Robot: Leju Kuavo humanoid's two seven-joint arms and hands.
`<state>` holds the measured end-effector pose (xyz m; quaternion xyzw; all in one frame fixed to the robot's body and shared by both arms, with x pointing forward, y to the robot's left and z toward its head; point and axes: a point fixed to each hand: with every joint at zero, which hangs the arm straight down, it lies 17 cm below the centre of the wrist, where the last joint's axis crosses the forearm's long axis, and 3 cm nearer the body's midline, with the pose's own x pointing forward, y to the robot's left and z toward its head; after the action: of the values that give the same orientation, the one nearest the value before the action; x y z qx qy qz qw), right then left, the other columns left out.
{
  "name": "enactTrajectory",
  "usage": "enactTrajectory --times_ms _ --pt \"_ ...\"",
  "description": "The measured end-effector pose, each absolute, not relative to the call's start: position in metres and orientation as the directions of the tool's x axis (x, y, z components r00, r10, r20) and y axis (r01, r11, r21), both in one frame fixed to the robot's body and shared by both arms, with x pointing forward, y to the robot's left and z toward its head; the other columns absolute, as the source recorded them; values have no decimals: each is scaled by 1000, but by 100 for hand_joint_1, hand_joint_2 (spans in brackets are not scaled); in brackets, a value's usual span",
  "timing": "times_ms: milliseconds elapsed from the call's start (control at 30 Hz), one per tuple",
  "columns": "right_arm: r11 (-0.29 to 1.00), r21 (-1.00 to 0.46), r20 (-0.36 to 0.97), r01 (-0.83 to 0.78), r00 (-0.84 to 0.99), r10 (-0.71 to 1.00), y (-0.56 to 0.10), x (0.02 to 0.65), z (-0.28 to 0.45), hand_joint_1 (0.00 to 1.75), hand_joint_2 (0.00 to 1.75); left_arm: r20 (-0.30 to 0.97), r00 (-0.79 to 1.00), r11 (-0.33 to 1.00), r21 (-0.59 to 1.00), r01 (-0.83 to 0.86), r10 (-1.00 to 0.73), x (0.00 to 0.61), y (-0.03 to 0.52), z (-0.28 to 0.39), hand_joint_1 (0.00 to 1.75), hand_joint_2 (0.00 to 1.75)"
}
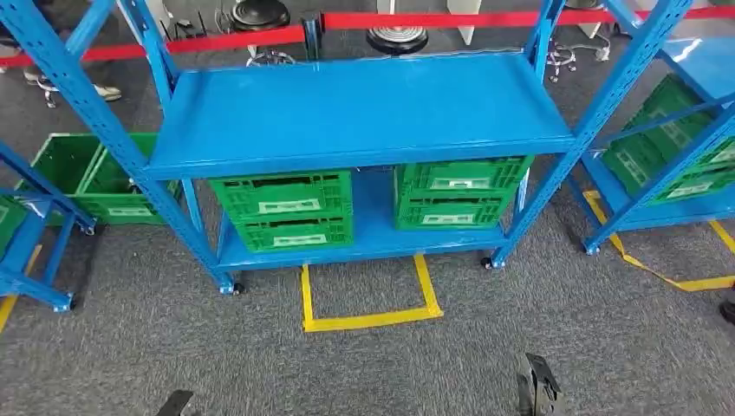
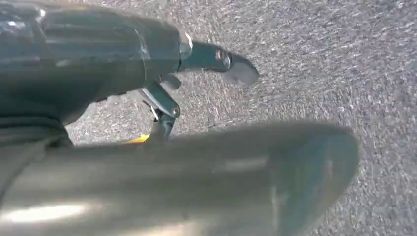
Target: Take the parts from the cabinet and place them on the table.
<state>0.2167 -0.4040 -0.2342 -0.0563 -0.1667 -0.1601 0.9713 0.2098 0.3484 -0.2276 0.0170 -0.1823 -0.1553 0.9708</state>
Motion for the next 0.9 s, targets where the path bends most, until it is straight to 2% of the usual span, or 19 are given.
enactTrajectory --times_ms 400,433,900 --pt "946 -62 344 319 896 -280 -405 218 -234 0 0 348 886 951 84 296 -307 208 344 -229 0 0" --pt "946 -62 344 319 896 -280 -405 218 -234 0 175 348 886 951 84 296 -307 208 344 -229 0 0" --pt "948 -55 330 314 902 -279 -403 218 -234 0 175 353 883 951 86 297 -308 212 341 -228 0 0"
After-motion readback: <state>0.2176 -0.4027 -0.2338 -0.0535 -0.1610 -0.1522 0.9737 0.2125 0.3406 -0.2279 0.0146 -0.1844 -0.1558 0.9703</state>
